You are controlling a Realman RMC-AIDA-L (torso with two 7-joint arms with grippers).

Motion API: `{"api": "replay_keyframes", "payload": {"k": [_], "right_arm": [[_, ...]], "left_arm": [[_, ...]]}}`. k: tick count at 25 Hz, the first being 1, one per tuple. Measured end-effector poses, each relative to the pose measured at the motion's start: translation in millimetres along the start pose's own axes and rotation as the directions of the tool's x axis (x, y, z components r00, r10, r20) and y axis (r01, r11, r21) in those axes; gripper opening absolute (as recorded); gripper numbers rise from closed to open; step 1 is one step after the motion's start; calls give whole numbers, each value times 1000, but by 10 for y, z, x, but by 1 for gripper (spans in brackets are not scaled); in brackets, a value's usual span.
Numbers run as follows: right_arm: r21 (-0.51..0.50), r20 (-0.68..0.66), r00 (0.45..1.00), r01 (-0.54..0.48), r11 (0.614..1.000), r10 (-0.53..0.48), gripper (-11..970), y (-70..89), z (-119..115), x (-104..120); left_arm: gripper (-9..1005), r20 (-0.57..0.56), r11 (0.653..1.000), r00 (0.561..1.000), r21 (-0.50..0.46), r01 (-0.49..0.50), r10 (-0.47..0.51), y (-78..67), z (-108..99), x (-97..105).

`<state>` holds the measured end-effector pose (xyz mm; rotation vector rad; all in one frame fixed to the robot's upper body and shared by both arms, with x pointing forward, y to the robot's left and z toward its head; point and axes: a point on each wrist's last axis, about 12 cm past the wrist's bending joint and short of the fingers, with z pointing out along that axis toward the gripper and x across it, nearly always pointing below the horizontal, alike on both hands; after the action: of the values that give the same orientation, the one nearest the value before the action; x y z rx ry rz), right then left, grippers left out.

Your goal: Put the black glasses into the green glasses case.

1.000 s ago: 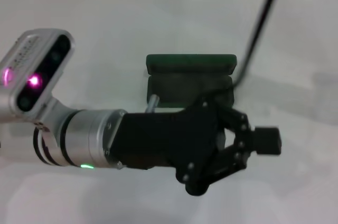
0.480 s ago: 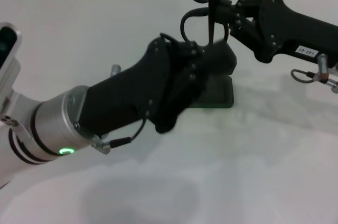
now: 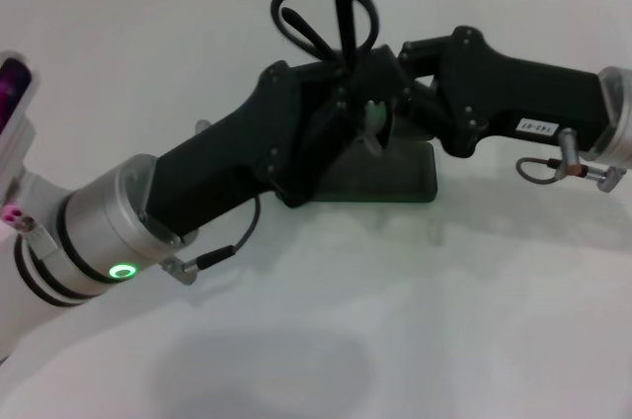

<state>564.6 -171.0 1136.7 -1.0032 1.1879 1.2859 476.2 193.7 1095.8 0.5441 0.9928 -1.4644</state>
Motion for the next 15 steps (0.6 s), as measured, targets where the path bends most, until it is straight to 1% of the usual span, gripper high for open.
{"api": "replay_keyframes", "payload": {"k": [6,15], "right_arm": [[-23,-56,998,-15,1000,14,35,8,72,41],[-3,-47,999,-15,1000,15,35,13,31,30]], "left_arm": [[15,7,999,1000,-51,13,-12,20,-75,3],[15,-9,998,1000,-59,23,-24,1,-115,26]]}}
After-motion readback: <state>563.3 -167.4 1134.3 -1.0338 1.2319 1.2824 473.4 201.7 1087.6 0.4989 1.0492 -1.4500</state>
